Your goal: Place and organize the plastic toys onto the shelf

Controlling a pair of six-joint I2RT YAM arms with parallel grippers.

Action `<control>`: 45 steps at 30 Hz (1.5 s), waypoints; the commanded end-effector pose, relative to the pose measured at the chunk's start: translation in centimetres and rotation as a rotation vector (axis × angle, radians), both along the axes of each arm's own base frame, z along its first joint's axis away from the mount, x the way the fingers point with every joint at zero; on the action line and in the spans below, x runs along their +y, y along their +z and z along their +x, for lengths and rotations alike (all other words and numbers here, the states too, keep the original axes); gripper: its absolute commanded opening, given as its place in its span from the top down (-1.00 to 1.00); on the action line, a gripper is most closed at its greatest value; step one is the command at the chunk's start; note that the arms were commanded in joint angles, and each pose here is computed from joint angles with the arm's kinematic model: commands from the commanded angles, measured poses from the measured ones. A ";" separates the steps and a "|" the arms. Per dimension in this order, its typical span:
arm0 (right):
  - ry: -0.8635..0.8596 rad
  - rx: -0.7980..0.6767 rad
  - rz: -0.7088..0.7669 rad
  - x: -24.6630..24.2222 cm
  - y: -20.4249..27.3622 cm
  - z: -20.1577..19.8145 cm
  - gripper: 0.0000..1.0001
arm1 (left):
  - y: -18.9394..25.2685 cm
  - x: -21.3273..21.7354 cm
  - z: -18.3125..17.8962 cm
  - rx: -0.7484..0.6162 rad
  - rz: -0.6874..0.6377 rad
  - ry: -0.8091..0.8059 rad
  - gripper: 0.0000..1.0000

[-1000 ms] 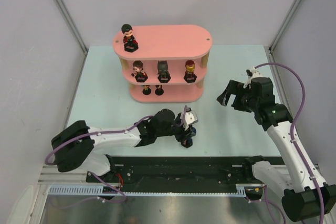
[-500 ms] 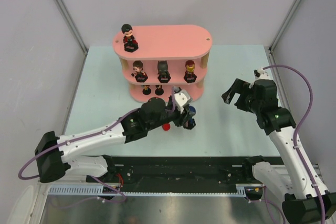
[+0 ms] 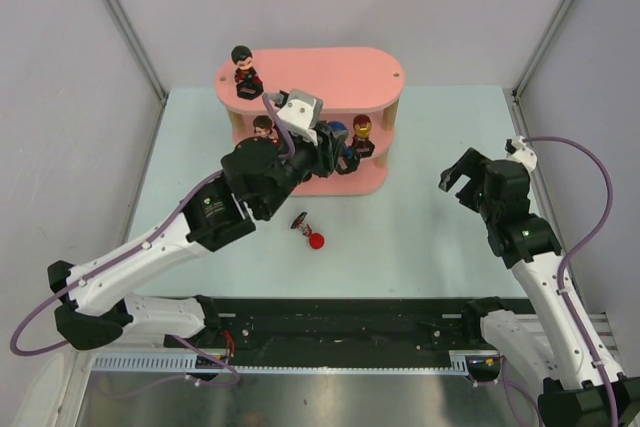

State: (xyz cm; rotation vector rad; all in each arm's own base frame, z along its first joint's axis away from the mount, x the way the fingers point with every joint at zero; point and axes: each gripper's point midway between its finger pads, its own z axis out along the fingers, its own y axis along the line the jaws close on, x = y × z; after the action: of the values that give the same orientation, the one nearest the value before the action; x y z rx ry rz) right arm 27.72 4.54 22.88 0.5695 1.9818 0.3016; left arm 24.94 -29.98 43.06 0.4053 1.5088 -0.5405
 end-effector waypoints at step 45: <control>0.049 -0.304 -0.421 -6.6 -11.5 10.3 -0.97 | 10.3 8.6 11.4 -0.042 0.042 0.432 0.99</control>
State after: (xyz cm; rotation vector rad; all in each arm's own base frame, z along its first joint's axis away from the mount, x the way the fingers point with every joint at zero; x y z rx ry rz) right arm 37.35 -3.05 9.26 0.2604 1.8513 -0.0657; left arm 36.98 -22.18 52.12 0.1268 1.5363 -0.1274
